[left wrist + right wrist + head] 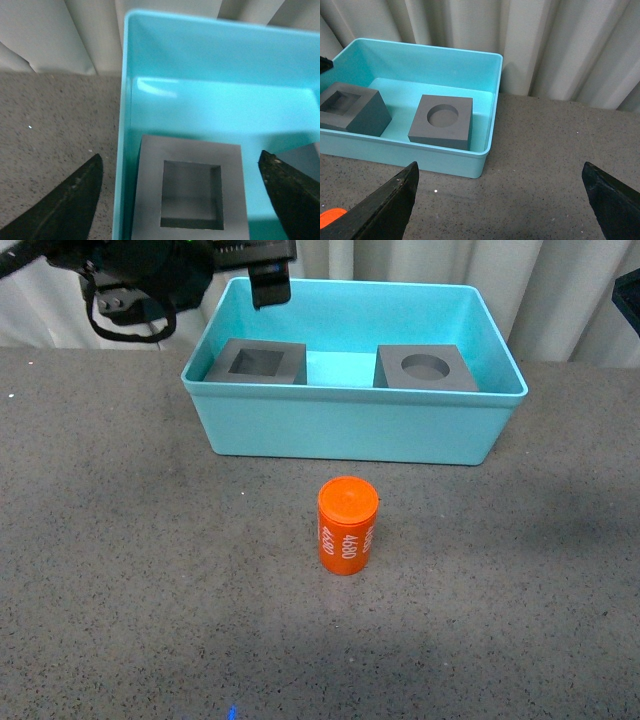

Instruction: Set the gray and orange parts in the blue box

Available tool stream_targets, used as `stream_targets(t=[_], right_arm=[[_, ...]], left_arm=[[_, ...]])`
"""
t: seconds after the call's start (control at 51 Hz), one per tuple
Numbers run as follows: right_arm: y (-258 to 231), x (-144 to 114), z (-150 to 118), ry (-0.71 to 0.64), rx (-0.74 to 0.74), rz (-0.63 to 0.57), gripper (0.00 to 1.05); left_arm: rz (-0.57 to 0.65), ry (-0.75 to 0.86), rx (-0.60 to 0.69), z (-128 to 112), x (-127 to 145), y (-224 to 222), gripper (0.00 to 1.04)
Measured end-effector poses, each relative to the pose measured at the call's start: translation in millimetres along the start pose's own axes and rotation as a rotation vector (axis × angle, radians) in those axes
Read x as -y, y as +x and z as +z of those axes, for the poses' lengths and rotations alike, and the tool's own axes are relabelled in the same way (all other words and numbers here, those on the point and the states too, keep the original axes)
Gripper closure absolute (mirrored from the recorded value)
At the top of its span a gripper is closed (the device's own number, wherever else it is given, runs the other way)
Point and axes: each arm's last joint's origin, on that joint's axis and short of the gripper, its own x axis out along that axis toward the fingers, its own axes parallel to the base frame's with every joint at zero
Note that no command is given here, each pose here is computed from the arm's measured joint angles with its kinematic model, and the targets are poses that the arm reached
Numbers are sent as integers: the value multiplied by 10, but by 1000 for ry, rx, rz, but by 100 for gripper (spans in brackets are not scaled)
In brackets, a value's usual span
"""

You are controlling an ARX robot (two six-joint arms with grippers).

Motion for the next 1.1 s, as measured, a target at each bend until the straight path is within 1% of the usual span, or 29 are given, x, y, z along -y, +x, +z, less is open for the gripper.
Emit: stream_targets(t=[0.039, 0.079, 0.157, 0.196, 0.275, 0.353, 0.51, 0.687, 0.785, 0.864, 1.021, 1.099], right_arm=[[0, 0, 0, 0, 0, 0, 10], [0, 0, 0, 0, 0, 0, 10], [0, 0, 0, 0, 0, 0, 10], [0, 0, 0, 0, 0, 0, 10], [0, 0, 0, 0, 0, 0, 10], [0, 0, 0, 0, 0, 0, 10], [0, 0, 0, 0, 0, 0, 10], [0, 0, 0, 0, 0, 0, 10], [0, 0, 0, 0, 0, 0, 10], [0, 0, 0, 0, 0, 0, 10], [0, 0, 0, 0, 0, 0, 10], [0, 0, 0, 0, 0, 0, 10]], left_arm=[[-6, -5, 33, 38, -2, -74, 7], [-13, -12, 65, 73, -8, -157, 5], [-18, -39, 134, 134, -36, -339, 7], [-32, -56, 173, 153, -59, -463, 7], [-57, -99, 254, 123, -135, -739, 7], [-47, -130, 281, 43, -219, -936, 7], [-19, -181, 318, -231, -451, -1378, 7], [17, -200, 316, -452, -616, -1664, 7], [26, -170, 344, -578, -657, -1847, 7], [34, -171, 334, -684, -702, -1987, 7], [101, -186, 318, -944, -915, -2226, 7], [124, -177, 321, -1030, -999, -2292, 8]])
